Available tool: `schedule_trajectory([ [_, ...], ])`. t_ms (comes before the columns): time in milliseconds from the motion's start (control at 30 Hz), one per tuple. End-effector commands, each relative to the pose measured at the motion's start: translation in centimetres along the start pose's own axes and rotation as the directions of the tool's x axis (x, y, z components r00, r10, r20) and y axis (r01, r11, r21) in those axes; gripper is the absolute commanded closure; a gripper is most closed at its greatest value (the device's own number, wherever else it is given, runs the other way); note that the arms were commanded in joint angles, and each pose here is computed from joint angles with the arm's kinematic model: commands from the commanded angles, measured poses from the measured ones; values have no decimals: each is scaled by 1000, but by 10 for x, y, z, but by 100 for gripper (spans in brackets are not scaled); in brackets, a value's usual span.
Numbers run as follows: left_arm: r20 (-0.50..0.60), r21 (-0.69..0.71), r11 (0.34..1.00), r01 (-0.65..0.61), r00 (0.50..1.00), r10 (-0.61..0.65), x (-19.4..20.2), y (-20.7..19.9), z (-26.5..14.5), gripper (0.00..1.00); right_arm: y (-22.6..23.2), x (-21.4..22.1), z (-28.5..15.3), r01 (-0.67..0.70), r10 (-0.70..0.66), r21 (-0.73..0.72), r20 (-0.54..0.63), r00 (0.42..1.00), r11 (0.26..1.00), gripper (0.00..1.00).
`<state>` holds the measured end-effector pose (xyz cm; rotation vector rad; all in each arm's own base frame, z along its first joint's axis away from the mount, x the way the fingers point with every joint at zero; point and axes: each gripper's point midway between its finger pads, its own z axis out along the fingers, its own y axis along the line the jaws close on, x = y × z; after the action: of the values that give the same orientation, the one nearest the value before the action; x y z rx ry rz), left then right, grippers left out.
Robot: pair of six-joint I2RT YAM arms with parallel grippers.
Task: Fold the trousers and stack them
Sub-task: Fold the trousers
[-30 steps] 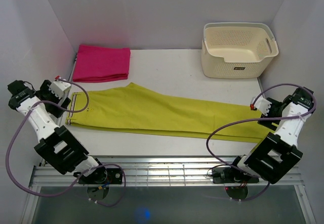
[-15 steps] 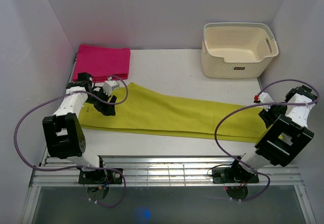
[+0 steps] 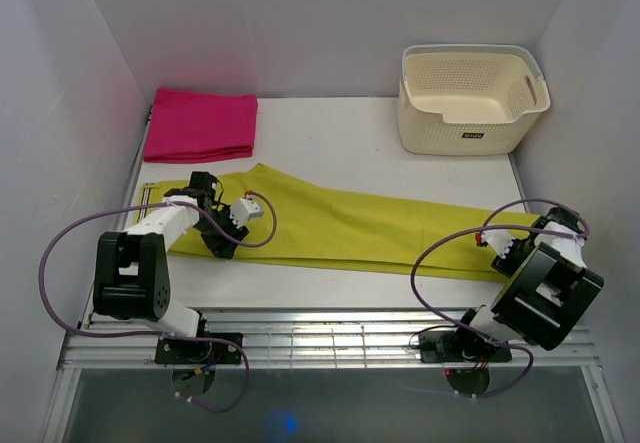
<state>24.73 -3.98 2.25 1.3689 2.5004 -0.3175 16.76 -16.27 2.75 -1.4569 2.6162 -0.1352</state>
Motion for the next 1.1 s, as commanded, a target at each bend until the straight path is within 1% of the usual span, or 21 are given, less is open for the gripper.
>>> schedule_trajectory([
  [0,-68,-112,993,-22,998,14,20,13,-6,44,-44,-3,1,2,2,131,-28,1000,991,50],
  [67,-92,-146,989,-14,996,1,29,17,-8,45,-51,-17,0,-2,2,138,2,1000,990,53],
  [167,-101,-163,986,23,994,-40,41,23,-10,48,-64,-40,-3,23,-29,165,31,999,986,56],
  [200,-99,-180,981,75,991,-94,49,30,-14,50,-67,-46,-4,33,-40,170,37,999,985,57],
  [267,-97,-187,976,111,987,-131,51,34,-17,52,-75,-60,-9,57,-69,192,55,996,980,59],
  [300,-74,-191,972,139,985,-156,47,38,-22,52,-78,-65,-12,55,-69,198,64,996,979,60],
  [367,-49,-140,978,155,985,-163,38,29,-28,53,-83,-75,-24,61,-81,193,98,992,979,60],
  [400,25,-98,986,135,991,-133,22,23,-32,50,-84,-78,-31,57,-80,197,112,990,979,60],
  [433,94,-123,987,102,991,-91,5,25,-49,44,-84,-81,-38,57,-85,198,134,987,979,60],
  [467,136,-114,991,75,989,-59,-4,21,-57,41,-81,-82,-46,63,-90,186,143,986,981,60],
  [500,199,-109,994,13,980,9,-19,18,-65,38,-80,-81,-55,97,-129,209,144,981,973,60],
  [567,235,-123,991,-49,969,77,-28,12,-77,38,-76,-77,-63,141,-173,229,128,977,963,60],
  [633,222,-113,990,-86,969,110,-28,10,-77,39,-69,-69,-63,218,-243,241,80,967,946,59],
  [667,203,-97,988,-120,969,138,-25,7,-77,40,-67,-67,-62,232,-254,242,66,965,942,57],
  [767,155,-46,985,-165,973,171,-14,3,-69,40,-56,-55,-53,258,-269,202,27,963,945,55],
  [900,135,-41,979,-197,970,201,-10,4,-63,39,-54,-38,-39,263,-266,161,2,964,951,55],
  [1067,137,-44,978,-203,969,208,-13,9,-61,33,-59,-31,-28,235,-238,151,7,971,960,55],
])
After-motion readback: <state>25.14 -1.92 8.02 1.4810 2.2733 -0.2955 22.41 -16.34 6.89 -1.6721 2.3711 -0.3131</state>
